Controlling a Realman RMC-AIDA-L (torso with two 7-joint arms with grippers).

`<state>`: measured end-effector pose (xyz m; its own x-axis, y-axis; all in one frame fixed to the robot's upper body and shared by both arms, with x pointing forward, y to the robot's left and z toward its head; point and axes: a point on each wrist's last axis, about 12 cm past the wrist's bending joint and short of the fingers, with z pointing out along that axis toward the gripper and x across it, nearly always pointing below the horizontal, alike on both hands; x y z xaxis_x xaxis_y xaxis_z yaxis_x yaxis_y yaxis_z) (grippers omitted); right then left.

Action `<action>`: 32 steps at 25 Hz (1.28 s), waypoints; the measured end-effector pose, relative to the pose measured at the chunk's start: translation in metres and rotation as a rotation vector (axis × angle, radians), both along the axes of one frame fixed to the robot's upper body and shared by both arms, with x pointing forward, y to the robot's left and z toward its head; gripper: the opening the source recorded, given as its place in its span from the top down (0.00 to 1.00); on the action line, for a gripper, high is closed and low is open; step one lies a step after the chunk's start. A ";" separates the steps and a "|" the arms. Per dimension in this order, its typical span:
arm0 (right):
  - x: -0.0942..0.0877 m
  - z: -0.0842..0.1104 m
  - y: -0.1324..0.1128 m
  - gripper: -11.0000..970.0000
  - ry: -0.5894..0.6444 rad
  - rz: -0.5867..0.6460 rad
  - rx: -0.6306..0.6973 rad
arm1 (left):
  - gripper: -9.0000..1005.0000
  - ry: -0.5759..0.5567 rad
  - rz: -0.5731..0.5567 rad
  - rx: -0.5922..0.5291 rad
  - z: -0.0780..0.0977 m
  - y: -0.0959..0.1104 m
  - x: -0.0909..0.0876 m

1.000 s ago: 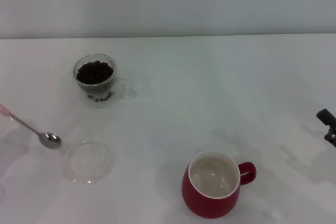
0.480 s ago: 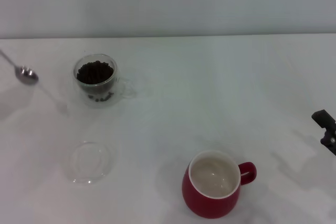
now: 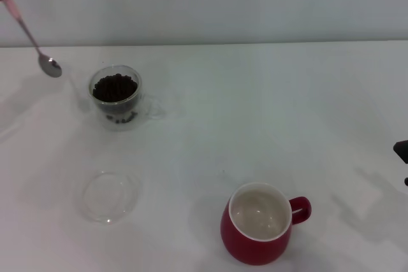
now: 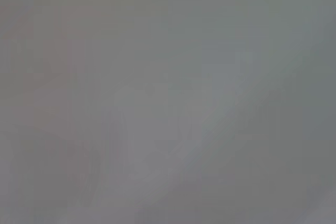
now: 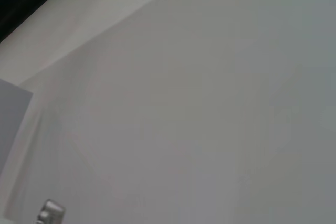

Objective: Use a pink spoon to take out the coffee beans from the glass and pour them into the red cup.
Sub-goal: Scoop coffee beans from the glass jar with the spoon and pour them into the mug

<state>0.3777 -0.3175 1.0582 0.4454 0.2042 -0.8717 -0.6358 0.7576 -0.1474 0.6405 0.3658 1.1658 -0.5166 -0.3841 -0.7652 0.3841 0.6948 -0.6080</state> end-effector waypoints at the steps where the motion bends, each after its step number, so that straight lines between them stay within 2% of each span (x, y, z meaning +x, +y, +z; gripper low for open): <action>1: 0.000 0.000 0.000 0.22 0.001 0.000 0.001 | 0.86 0.012 0.003 0.034 0.002 -0.005 0.008; 7: 0.004 -0.001 0.001 0.22 0.007 -0.007 -0.004 | 0.86 0.040 -0.006 0.175 0.007 -0.039 0.037; 12: 0.011 0.000 0.000 0.22 0.013 -0.008 -0.012 | 0.86 0.043 0.007 0.269 0.001 -0.060 0.048; 19: 0.019 0.001 0.001 0.22 0.029 0.003 -0.008 | 0.86 0.002 -0.003 0.277 -0.005 -0.082 0.047; 24: 0.027 0.001 0.002 0.22 0.043 0.013 -0.010 | 0.86 -0.005 -0.011 0.268 -0.008 -0.091 0.045; 32: 0.035 0.002 0.004 0.22 0.044 0.025 -0.026 | 0.86 0.006 0.005 0.283 -0.025 -0.101 0.040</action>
<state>0.4132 -0.3134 1.0606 0.4018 0.1919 -0.8954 -0.6610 0.7375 -0.1386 0.6801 0.2649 1.1405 -0.5200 -0.1582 -0.8394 0.3776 0.8389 -0.3920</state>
